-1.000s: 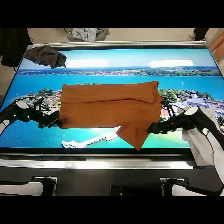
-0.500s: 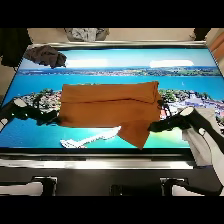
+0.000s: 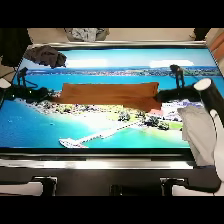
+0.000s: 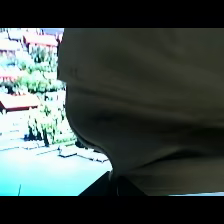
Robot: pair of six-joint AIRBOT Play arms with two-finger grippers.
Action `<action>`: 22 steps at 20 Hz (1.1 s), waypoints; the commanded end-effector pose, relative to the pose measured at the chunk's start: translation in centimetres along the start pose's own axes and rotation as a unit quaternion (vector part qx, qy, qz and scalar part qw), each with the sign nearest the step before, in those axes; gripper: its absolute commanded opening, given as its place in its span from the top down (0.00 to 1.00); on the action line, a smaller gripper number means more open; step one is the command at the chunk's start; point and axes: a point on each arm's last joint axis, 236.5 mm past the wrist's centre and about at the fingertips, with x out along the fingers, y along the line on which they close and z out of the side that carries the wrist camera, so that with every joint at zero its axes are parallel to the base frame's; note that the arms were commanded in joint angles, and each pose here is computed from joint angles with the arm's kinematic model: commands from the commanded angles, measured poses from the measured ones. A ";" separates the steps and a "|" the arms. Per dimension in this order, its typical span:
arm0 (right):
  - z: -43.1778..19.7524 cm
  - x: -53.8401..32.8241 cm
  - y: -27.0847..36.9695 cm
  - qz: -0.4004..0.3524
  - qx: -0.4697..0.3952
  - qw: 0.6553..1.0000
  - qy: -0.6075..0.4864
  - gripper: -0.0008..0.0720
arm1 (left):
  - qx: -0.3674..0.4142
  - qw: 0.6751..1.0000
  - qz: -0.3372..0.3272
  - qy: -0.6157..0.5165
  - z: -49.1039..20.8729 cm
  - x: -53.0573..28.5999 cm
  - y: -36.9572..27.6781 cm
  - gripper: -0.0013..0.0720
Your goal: Fold the shirts.
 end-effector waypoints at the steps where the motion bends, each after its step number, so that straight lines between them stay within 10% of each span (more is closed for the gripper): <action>1: 5.8 2.2 -3.7 -0.017 0.010 0.999 -0.043 0.94 | -0.016 0.999 -0.027 -0.024 4.5 1.4 -0.6 0.96; 12: 4.3 12.5 -8.3 -0.006 0.079 0.997 -0.018 0.90 | -0.085 0.994 -0.065 -0.021 8.3 12.0 1.4 0.94; 13: 4.5 12.4 -8.1 -0.002 0.083 0.996 -0.022 0.71 | -0.086 0.993 -0.070 -0.028 8.6 12.1 0.9 0.75; 15: 6.0 11.3 -6.8 0.024 0.091 0.995 -0.045 0.20 | -0.099 0.989 -0.100 -0.041 9.5 11.5 -0.7 0.02; 17: 7.2 8.0 -6.5 0.028 0.060 0.996 -0.056 0.01 | -0.090 0.989 -0.110 -0.050 10.5 9.4 -1.2 0.02; 22: -0.3 0.7 -15.6 -0.046 0.150 0.987 0.028 0.01 | -0.061 0.986 -0.115 -0.108 13.2 0.1 -2.3 0.03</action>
